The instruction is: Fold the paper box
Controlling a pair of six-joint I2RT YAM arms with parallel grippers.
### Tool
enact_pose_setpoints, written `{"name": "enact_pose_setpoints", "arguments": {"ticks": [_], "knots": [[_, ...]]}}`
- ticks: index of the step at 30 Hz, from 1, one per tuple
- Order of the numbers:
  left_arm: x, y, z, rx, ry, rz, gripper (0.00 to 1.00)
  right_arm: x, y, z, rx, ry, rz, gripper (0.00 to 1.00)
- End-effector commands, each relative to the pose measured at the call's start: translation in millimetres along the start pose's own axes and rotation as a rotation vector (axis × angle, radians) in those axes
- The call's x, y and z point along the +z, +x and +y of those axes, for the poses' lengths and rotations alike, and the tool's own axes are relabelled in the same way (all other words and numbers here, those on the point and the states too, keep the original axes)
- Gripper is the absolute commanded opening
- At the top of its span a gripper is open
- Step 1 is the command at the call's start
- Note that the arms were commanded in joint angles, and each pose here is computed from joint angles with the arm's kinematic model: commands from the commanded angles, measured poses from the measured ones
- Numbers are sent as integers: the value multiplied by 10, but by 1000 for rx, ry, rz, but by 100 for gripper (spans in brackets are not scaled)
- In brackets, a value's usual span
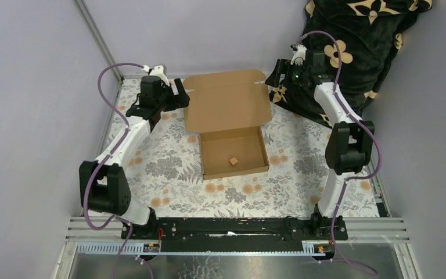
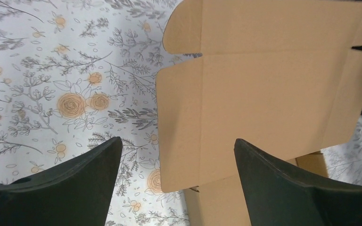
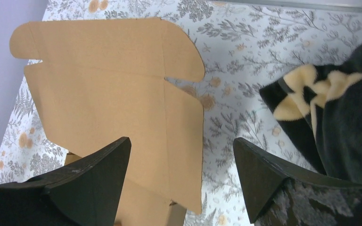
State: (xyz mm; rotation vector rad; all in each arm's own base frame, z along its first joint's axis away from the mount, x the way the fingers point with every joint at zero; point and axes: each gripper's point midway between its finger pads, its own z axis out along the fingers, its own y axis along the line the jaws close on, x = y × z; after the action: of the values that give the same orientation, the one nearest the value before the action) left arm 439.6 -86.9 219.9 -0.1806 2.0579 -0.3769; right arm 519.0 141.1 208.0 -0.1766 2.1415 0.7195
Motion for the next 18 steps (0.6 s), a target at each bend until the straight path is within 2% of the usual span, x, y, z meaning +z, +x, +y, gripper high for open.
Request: {"name": "enact_pose_setpoints", "arguments": {"ticks": [1, 4, 9, 18], "knots": [[180, -203, -9, 75, 95, -55, 95, 127, -228, 201, -67, -153, -28, 87], [297, -176, 89, 84, 85, -39, 94, 259, -190, 189, -56, -202, -10, 85], [444, -128, 255, 89, 63, -21, 92, 394, -185, 49, -58, -184, -4, 81], [490, -84, 75, 96, 203, -10, 91, 461, -113, 33, -46, -253, 18, 72]]}}
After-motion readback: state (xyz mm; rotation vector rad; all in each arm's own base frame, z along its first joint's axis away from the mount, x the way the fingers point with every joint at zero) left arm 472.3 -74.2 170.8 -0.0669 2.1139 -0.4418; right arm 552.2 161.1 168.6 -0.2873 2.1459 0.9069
